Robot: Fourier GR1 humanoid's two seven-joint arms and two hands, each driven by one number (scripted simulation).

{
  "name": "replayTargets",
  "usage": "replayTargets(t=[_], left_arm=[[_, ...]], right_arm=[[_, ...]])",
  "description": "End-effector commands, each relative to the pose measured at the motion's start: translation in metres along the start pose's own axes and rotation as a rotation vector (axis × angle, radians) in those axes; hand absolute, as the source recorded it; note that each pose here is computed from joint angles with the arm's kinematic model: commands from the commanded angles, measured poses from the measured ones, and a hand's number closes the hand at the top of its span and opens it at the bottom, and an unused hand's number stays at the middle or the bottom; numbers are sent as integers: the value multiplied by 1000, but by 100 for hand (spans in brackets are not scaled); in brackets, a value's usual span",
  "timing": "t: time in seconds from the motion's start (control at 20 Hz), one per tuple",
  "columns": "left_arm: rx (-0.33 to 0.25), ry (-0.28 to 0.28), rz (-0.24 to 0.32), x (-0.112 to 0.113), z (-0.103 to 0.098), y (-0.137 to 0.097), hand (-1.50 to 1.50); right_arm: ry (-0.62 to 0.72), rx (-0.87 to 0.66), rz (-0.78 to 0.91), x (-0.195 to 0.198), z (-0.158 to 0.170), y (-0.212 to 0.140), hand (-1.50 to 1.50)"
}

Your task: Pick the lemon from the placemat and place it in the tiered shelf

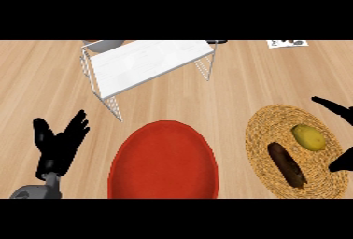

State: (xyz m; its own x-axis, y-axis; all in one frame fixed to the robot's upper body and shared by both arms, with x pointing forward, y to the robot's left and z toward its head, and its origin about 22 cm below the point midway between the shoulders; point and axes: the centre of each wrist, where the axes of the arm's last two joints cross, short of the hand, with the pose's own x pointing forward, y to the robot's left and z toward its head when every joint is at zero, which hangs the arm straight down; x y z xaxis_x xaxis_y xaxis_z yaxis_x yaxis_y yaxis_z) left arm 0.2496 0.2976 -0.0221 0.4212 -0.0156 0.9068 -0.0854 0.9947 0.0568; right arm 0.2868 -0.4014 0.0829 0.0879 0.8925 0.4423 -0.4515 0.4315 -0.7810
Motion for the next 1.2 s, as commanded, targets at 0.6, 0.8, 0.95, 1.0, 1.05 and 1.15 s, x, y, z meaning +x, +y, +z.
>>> replayTargets(t=[0.6,0.8,0.95,1.0,1.05,1.15], left_arm=[[9,20,8,-2,1,6,0],[-10,18,3,-33,0,-5,0],[-4,29,4,-3,5,-6,0],[-11,17,16,20,-2,-23,0],[-5,22,9,-16,-3,9,0],[-15,29,7,-15,-3,-21,0]], right_arm=[[54,-70,82,-14,-40,43,-150],[31,-82,44,-14,-55,29,-150],[6,-79,34,-14,-52,57,-150],[-6,-99,43,-23,-55,52,-150],[3,-89,29,-3,-60,49,-150],[-4,-86,24,-5,-65,60,-150]])
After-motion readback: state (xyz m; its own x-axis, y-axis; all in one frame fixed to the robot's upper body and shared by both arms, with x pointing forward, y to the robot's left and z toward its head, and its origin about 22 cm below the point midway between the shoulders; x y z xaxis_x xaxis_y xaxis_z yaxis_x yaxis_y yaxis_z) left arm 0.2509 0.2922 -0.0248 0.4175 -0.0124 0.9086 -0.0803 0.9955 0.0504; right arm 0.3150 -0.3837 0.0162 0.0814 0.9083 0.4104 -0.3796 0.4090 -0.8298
